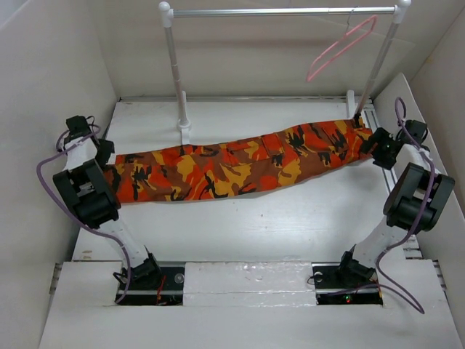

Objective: Place the trousers on the hanger
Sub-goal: Fold the trousers at the center of the board.

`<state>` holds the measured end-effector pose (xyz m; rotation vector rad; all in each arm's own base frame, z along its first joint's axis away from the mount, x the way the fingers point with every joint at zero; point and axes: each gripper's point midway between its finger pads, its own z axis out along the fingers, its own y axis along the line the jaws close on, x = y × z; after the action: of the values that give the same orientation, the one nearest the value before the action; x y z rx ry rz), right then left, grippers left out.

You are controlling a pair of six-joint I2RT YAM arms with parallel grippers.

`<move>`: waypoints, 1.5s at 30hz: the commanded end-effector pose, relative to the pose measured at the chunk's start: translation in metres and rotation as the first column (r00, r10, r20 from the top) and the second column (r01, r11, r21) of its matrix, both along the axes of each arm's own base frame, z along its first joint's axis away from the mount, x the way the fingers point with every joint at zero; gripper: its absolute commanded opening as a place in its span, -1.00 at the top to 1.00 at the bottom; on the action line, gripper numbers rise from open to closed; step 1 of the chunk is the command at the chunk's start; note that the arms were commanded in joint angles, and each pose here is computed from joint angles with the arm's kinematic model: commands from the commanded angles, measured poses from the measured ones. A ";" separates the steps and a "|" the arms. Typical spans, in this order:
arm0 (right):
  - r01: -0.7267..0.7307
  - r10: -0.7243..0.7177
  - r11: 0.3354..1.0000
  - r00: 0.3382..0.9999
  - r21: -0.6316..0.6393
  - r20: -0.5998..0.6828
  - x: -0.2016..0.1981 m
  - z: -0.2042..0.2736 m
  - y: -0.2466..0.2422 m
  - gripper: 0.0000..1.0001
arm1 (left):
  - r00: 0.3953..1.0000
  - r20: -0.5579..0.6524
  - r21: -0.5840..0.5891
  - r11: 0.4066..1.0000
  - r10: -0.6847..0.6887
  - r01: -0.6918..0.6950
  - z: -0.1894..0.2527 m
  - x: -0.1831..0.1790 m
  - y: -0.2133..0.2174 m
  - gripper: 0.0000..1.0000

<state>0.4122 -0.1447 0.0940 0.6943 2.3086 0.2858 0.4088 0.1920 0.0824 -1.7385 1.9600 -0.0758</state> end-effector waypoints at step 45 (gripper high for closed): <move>0.363 -0.359 0.931 0.930 0.035 -0.084 -0.204 -0.038 -0.015 -0.61 | 0.738 0.286 0.289 0.789 -0.611 0.541 0.101 -0.043 -0.241 0.26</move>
<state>0.2066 -0.1573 0.0560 1.1346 2.2370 0.1413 0.3565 0.0069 0.1353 -1.0661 2.0838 -0.1895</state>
